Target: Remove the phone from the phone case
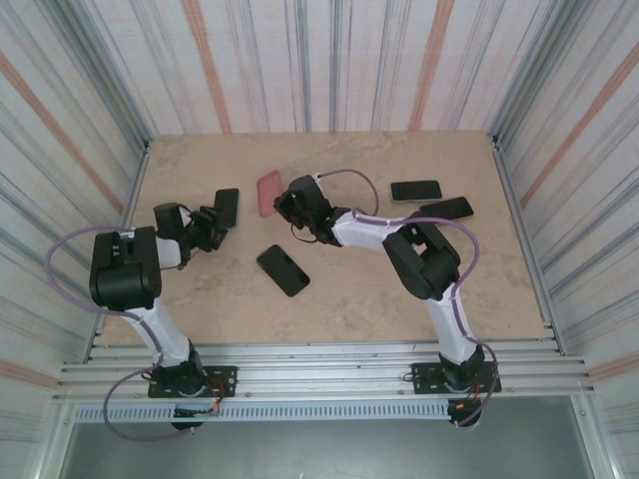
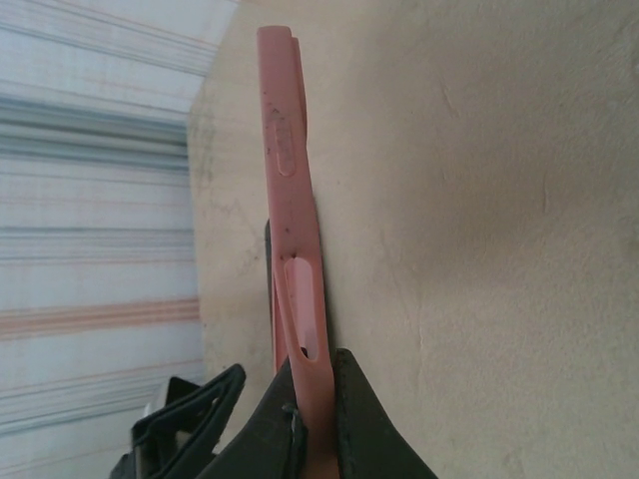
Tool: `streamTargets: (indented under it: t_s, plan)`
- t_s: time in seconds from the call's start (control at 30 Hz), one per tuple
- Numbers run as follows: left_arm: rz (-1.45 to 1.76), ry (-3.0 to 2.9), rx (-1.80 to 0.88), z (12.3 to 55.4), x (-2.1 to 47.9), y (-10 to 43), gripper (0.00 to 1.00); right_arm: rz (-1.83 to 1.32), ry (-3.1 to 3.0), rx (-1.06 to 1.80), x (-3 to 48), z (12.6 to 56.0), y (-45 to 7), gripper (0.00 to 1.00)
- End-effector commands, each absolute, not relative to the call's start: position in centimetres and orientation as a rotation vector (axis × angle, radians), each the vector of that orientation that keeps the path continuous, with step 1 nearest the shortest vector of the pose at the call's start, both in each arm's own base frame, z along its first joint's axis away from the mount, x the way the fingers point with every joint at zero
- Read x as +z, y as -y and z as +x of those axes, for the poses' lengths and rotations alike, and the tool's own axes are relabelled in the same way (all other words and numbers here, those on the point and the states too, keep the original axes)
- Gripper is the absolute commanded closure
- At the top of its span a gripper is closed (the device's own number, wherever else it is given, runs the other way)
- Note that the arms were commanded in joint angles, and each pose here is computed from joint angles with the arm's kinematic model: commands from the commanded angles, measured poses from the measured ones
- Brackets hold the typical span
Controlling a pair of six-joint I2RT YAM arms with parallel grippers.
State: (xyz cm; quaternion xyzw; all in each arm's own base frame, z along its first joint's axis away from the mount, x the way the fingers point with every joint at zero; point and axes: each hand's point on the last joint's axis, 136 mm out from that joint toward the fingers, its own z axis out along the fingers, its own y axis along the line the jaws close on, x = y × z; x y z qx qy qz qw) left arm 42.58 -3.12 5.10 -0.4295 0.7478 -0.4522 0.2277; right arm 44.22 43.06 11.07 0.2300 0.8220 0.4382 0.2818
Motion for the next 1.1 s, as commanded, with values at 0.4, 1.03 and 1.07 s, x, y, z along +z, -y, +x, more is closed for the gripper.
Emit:
streamTargets:
  t_s: [0.4, 1.03, 1.07]
  plan:
    - [-1.174, -2.114, -1.216, 41.4, 6.4, 2.9, 0.24, 0.599, -2.247, 1.066, 6.6, 45.0, -46.7, 0.97]
    - [-1.004, -2.117, -1.142, 39.1, 12.7, 3.0, 0.2, 0.332, -2.321, 1.045, 5.6, 44.2, -50.1, 0.71]
    - [-0.989, -2.116, -1.141, 39.1, 13.1, 3.1, 0.19, 0.306, -2.321, 1.036, 5.9, 44.2, -50.2, 0.69]
